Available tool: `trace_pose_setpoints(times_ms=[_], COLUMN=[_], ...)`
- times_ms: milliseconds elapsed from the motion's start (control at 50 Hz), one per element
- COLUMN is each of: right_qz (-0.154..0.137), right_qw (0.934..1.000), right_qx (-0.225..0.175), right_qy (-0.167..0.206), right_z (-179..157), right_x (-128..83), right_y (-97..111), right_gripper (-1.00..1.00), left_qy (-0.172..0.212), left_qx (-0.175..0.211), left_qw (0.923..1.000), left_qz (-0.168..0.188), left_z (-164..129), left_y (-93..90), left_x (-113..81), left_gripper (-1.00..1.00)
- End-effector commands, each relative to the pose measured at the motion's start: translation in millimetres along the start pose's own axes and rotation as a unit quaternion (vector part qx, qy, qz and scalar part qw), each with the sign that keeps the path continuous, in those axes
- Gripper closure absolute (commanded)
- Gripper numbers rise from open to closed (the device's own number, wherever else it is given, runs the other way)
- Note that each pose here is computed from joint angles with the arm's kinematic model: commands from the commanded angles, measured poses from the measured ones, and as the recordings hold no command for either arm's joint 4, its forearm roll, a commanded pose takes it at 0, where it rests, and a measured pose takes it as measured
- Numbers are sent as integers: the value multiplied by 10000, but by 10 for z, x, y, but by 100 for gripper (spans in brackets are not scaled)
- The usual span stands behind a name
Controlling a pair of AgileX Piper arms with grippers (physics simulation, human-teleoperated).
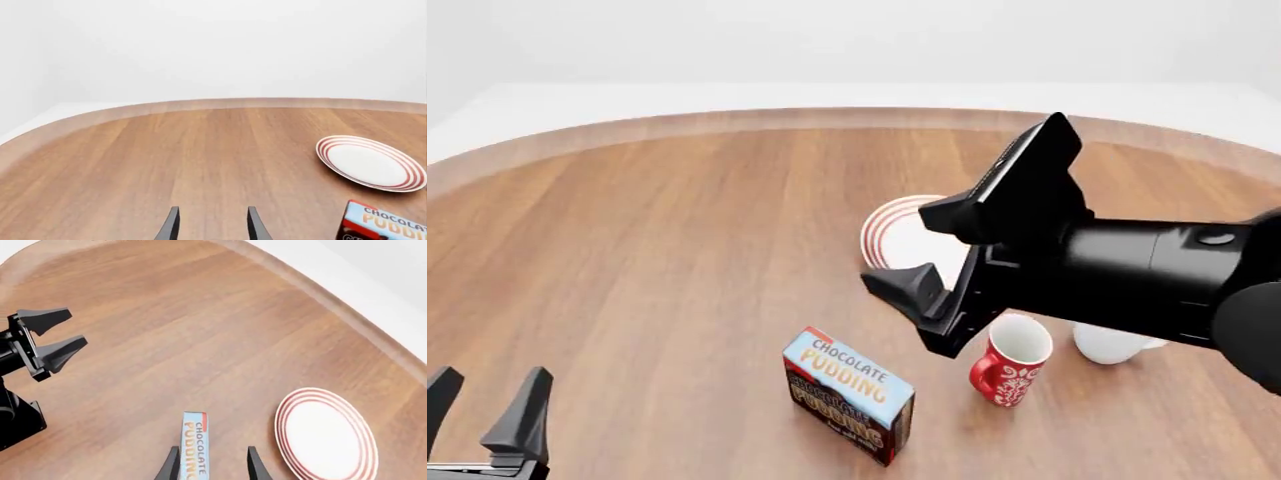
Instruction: Put the chocolate pudding to the right of the plate.
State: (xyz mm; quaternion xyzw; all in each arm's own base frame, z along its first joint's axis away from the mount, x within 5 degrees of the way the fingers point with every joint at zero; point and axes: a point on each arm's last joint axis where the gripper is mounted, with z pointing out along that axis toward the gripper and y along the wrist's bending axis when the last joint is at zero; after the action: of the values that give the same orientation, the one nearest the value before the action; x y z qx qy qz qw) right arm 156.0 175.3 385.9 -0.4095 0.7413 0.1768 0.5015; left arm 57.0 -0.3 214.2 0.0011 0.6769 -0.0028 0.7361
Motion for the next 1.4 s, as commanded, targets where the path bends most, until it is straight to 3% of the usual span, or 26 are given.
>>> trace_pose_setpoints(times_ms=[20,520,860,1400], right_qz=[109,198,458,411], right_qw=[9999,9998,9989,9989], right_qx=[-98,-95,-80,-197], right_qy=[-21,9,-86,87], right_z=[114,222,280,471], right_x=[41,106,182,373], right_y=[62,70,81,172], right_gripper=[-100,-100,-100,-100], left_qy=[-1,3,3,4], left_qx=[1,3,3,4], left_qw=[10000,10000,10000,10000], left_qz=[0,0,-3,-5], left_z=[0,-1,-1,-1], left_y=[0,0,0,0], left_x=[0,1,1,1], left_gripper=[-100,-100,-100,-100])
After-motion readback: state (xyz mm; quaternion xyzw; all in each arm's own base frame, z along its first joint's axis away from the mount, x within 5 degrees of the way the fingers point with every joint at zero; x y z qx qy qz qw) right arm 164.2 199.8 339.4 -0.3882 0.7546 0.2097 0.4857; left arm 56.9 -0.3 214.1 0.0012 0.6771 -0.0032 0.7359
